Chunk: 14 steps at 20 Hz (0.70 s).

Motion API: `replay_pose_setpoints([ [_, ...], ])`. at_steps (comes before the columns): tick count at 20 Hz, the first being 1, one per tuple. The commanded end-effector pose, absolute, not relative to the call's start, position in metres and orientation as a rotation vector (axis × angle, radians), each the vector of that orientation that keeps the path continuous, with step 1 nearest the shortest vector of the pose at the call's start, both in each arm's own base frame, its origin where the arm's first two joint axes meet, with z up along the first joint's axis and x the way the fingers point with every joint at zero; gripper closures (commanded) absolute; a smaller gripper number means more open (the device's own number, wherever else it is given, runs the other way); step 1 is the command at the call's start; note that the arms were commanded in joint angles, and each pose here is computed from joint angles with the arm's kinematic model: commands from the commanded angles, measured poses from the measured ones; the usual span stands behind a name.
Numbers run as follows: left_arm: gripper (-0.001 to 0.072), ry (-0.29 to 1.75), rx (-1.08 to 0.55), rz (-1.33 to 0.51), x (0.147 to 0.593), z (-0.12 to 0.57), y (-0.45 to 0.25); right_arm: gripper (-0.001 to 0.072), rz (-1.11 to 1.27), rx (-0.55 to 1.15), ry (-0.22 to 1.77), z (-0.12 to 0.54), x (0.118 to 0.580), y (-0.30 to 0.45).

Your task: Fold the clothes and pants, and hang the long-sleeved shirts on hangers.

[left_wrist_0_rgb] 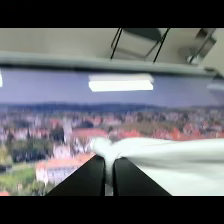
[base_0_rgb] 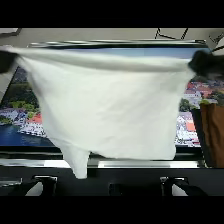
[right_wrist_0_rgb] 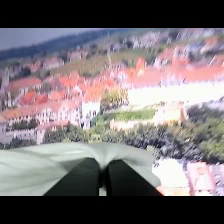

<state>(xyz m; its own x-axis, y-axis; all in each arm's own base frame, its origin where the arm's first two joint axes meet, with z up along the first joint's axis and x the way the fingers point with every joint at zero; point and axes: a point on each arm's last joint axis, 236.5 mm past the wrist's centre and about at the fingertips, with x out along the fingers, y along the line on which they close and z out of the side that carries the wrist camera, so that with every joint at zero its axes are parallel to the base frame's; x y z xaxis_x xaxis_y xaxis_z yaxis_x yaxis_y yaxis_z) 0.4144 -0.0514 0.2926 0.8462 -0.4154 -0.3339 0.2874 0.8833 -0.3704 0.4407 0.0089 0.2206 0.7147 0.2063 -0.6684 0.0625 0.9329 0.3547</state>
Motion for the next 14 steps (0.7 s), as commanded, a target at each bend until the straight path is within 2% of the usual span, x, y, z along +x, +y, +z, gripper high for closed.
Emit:
replay_pose_setpoints([
  [1, 0.0684, 0.781, -0.506, -0.344, 0.453, 0.122, -0.049, 0.0671, 0.161, 0.705, 1.100, 0.082, 0.484, 0.052],
  [4, 0.0684, 0.977, -0.681, -0.384, 0.461, 0.045, -0.066, 0.0672, 0.227, 0.891, 1.242, 0.025, 0.495, 0.089],
  [7, 0.0684, 1.103, -0.782, -0.429, 0.454, 0.007, -0.081, 0.0669, 0.232, 0.868, 1.323, -0.007, 0.490, 0.101],
  [8, 0.0684, 1.118, -0.788, -0.434, 0.451, 0.004, -0.081, 0.0618, 0.241, 0.854, 1.312, -0.007, 0.492, 0.099],
  [9, 0.0658, 1.115, -0.789, -0.430, 0.451, 0.006, -0.075, 0.0460, 0.270, 0.813, 1.292, -0.001, 0.492, 0.092],
  [10, 0.0465, 1.114, -0.786, -0.432, 0.450, 0.012, -0.065, 0.0272, 0.302, 0.749, 1.280, 0.009, 0.489, 0.080],
  [11, 0.0200, 1.133, -0.770, -0.441, 0.444, 0.019, -0.053, 0.0195, 0.291, 0.677, 1.289, 0.016, 0.481, 0.057],
  [12, 0.0079, 1.174, -0.734, -0.437, 0.434, 0.022, -0.033, 0.0140, 0.237, 0.616, 1.317, 0.020, 0.468, 0.029],
  [13, 0.0079, 1.246, -0.712, -0.385, 0.418, 0.019, -0.009, 0.0093, 0.164, 0.561, 1.374, 0.020, 0.446, -0.003],
  [14, 0.0079, 1.342, -0.697, -0.291, 0.397, 0.010, 0.020, 0.0094, 0.070, 0.529, 1.434, 0.018, 0.425, -0.035],
])
